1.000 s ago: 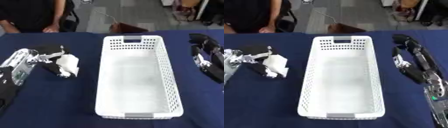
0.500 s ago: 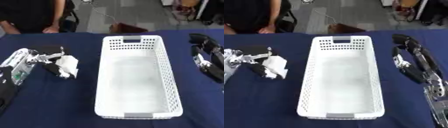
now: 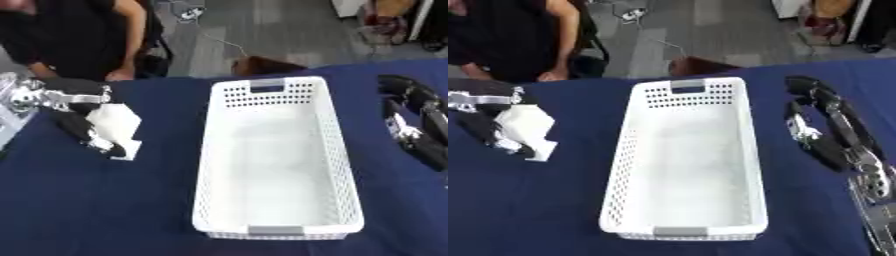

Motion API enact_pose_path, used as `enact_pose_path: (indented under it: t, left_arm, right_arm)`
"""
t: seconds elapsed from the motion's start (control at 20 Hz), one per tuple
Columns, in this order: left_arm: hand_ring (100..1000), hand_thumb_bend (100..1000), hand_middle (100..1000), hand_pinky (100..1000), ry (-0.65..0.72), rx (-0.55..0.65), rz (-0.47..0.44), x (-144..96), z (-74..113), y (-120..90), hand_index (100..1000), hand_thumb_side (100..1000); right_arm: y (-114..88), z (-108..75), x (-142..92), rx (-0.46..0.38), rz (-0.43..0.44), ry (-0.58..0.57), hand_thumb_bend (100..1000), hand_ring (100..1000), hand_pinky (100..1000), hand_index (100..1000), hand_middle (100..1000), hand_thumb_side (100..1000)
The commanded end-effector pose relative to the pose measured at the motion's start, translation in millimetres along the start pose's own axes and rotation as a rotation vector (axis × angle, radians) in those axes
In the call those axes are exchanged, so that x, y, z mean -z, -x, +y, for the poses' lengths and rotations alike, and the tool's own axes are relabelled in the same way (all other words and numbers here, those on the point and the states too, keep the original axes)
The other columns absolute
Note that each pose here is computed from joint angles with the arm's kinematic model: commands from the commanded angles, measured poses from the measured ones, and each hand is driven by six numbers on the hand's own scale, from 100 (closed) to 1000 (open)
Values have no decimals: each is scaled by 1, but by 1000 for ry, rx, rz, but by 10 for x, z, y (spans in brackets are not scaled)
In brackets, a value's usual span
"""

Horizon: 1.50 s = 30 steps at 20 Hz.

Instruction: Pick up objects on the table and place them in the box.

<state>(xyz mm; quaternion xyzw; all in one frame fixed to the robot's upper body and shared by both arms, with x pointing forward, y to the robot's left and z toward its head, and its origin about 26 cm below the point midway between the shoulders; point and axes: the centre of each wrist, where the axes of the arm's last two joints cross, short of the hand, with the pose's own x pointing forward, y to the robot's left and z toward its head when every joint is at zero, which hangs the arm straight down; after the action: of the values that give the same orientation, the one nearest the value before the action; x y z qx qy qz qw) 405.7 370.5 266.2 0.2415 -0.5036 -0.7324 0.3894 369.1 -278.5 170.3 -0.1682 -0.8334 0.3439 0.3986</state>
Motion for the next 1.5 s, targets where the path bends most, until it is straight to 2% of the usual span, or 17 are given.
enact_pose_path:
  t: [0.05, 0.7, 0.9, 1.25, 1.5]
  left_arm:
    - [100, 100, 158, 100, -14, 37, 11, -212, 213, -59, 291, 650]
    - [100, 100, 153, 100, -30, 40, -17, -192, 314, -174, 289, 648]
    - [100, 100, 148, 100, -67, 53, -73, -145, 470, -304, 288, 644]
    - [100, 100, 144, 100, -133, 98, -205, -85, 848, -673, 287, 640]
    - [100, 100, 143, 100, -135, 115, -261, -48, 956, -840, 287, 640]
  right_arm:
    - [-29, -97, 13, -31, -12, 2, 100, 856, 817, 896, 893, 696]
    - [-25, -91, 6, -32, -9, 1, 100, 856, 818, 896, 893, 695]
    - [-15, -85, -3, -30, -4, 0, 100, 856, 817, 896, 893, 696]
    - [4, -69, -26, -27, 5, -4, 100, 856, 818, 896, 893, 696]
    - [9, -65, -35, -27, 8, -5, 100, 856, 818, 896, 893, 696]
